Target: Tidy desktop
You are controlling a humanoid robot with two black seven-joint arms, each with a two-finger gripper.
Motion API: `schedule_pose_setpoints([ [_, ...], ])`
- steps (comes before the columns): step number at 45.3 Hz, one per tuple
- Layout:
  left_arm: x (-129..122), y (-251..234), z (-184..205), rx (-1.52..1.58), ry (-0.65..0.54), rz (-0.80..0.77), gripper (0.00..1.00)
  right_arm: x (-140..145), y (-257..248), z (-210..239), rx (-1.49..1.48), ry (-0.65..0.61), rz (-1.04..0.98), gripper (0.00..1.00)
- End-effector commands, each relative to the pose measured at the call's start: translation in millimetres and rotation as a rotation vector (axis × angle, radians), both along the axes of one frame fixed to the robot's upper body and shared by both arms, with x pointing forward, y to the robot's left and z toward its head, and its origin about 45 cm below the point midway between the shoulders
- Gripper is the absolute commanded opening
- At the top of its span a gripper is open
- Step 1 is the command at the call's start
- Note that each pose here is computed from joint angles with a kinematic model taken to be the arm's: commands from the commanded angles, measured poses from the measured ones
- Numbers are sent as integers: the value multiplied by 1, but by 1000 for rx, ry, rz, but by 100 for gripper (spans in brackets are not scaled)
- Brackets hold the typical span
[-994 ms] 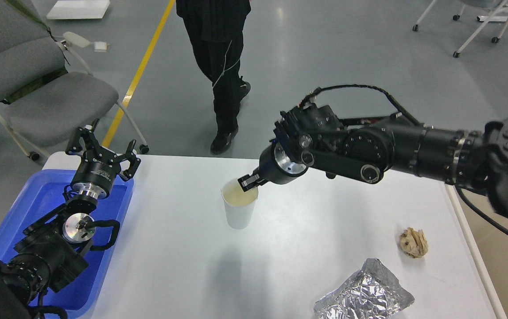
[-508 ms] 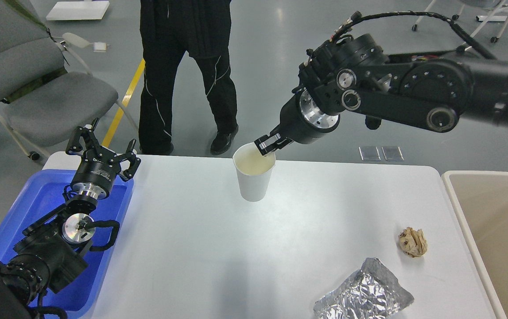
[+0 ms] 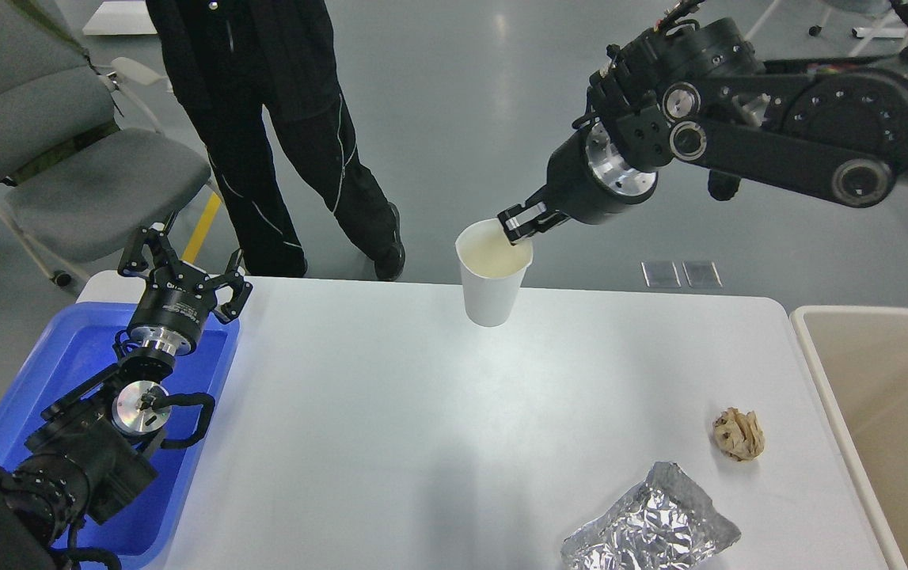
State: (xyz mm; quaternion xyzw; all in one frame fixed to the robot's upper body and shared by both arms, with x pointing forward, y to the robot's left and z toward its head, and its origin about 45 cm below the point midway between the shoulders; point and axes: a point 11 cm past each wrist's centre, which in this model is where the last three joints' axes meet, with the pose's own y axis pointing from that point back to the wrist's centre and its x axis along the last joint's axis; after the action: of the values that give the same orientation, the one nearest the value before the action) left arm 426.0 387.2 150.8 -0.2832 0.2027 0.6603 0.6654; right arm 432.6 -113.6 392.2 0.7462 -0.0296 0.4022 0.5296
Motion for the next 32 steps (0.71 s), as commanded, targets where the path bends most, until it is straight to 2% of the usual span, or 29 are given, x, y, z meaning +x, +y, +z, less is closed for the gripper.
schedule_pose_setpoints([
  [1, 0, 0, 0, 1, 0, 1, 100, 17, -76, 16, 38, -43, -166, 0],
  [8, 0, 0, 0, 1, 0, 1, 100, 21, -148, 25, 84, -88, -327, 0],
  [14, 0, 0, 0, 1, 0, 1, 100, 16, -215, 13, 117, -104, -481, 0],
  [15, 0, 0, 0, 0, 0, 0, 100, 10, -247, 7, 138, -121, -559, 0],
  [32, 0, 0, 0, 0, 0, 0, 100, -19, -373, -25, 269, -171, -902, 0],
])
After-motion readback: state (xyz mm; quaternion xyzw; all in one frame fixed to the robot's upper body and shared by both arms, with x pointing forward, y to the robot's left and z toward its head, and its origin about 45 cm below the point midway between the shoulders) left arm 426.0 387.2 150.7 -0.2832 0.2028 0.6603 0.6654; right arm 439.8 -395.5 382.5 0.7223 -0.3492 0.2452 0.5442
